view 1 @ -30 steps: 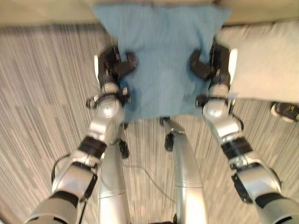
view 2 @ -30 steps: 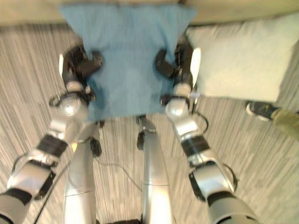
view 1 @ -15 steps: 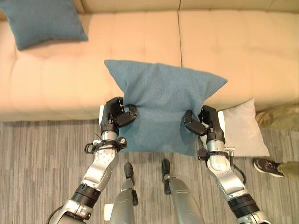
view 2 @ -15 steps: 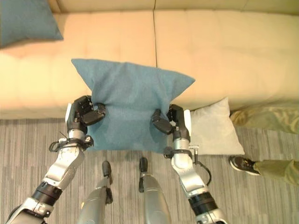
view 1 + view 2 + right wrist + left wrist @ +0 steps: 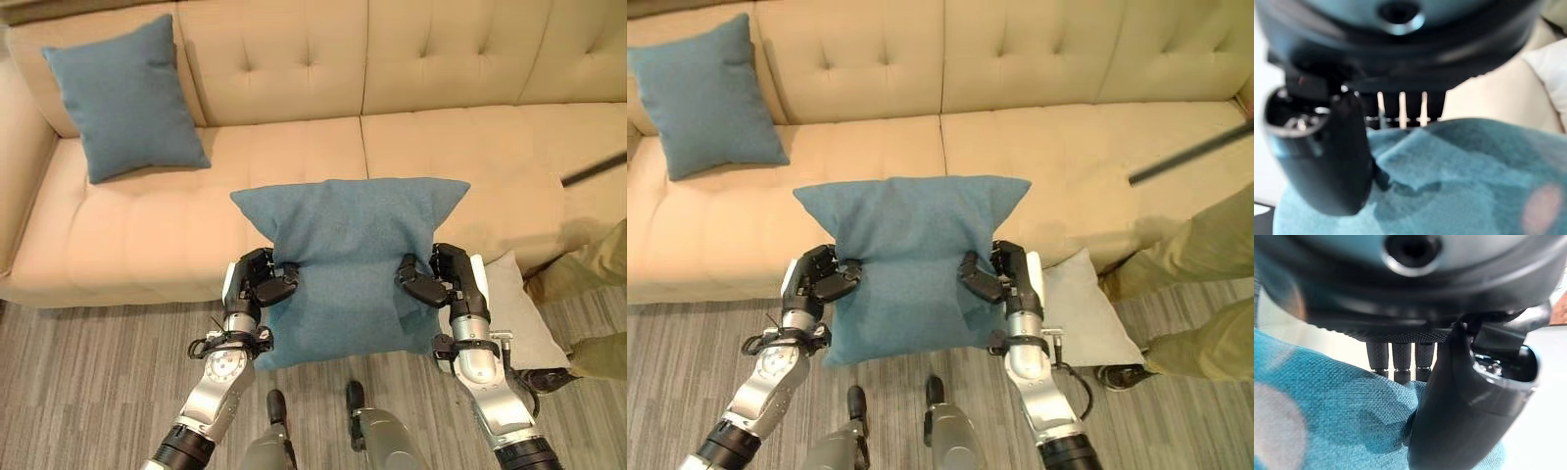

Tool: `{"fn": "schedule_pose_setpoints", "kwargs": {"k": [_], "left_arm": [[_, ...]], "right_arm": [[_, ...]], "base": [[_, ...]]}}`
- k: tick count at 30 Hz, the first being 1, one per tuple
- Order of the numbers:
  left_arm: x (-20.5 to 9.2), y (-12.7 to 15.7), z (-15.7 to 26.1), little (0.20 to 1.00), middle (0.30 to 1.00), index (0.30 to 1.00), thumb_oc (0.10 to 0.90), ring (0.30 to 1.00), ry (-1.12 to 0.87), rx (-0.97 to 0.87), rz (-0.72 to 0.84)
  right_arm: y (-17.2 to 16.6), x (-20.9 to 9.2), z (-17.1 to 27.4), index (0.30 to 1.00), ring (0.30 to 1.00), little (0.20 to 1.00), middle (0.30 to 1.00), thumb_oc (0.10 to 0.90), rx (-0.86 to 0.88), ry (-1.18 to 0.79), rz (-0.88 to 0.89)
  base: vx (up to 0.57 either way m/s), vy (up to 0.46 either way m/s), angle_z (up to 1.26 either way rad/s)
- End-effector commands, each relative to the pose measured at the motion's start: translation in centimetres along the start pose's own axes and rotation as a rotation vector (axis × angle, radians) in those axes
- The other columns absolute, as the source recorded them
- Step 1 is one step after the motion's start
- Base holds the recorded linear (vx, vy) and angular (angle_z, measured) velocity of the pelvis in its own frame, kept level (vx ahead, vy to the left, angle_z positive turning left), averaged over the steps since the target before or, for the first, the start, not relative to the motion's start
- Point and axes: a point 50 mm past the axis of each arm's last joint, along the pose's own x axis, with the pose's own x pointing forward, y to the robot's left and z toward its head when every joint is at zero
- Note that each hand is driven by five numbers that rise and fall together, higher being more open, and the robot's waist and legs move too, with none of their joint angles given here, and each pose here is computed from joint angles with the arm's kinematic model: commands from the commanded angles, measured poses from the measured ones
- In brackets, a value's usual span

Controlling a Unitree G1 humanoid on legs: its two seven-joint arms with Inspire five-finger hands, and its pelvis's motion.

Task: Pick up all the scattered cushions and arrange them neatly on the sofa.

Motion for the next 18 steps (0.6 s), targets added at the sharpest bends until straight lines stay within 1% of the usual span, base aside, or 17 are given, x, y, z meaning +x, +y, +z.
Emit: {"fn": "schedule_pose_setpoints", "kwargs": {"k": [1, 4, 6, 9, 11, 13, 15, 18], "left_arm": [[-0.2, -2.4, 4.2, 0.300, 0.300, 0.300, 0.400, 0.300, -0.237, -0.040, -0.115], [-0.3, -2.7, 4.4, 0.300, 0.300, 0.300, 0.400, 0.300, -0.243, -0.036, -0.128], [-0.3, -2.7, 4.3, 0.300, 0.300, 0.300, 0.400, 0.300, -0.239, -0.027, -0.128], [-0.4, -1.8, 4.2, 0.300, 0.300, 0.300, 0.400, 0.300, -0.231, 0.001, -0.102], [-0.4, -1.5, 4.1, 0.300, 0.300, 0.300, 0.400, 0.300, -0.230, 0.002, -0.090], [-0.4, -1.5, 4.1, 0.300, 0.300, 0.300, 0.400, 0.300, -0.231, -0.001, -0.088], [-0.3, -1.6, 4.2, 0.300, 0.300, 0.300, 0.400, 0.300, -0.234, -0.028, -0.092], [-0.5, -1.7, 4.0, 0.300, 0.300, 0.300, 0.400, 0.300, -0.225, -0.033, -0.100]], "right_arm": [[-0.7, 0.0, 6.5, 0.300, 0.300, 0.300, 0.300, 0.400, 0.173, -0.353, -0.063], [-0.2, 0.3, 7.4, 0.300, 0.300, 0.300, 0.300, 0.400, 0.166, -0.388, -0.039], [-0.1, 0.4, 7.6, 0.300, 0.300, 0.300, 0.300, 0.400, 0.169, -0.392, -0.038], [0.5, 0.5, 8.5, 0.300, 0.300, 0.300, 0.300, 0.400, 0.185, -0.425, -0.018], [0.9, 0.5, 8.7, 0.300, 0.300, 0.300, 0.300, 0.400, 0.193, -0.432, 0.002], [0.9, 0.6, 8.8, 0.300, 0.300, 0.300, 0.300, 0.400, 0.191, -0.436, 0.008], [0.5, 0.8, 8.7, 0.300, 0.300, 0.300, 0.300, 0.400, 0.170, -0.440, 0.005], [0.3, 0.6, 8.5, 0.300, 0.300, 0.300, 0.300, 0.400, 0.165, -0.438, 0.006]], "base": [[0.13, 0.109, -0.22], [0.31, 0.322, -0.31], [0.14, 0.206, -1.01], [0.13, 0.207, -0.66], [0.22, 0.046, -0.81], [0.18, -0.041, -0.24], [0.30, -0.132, -0.09], [0.24, -0.128, 0.33]]}}
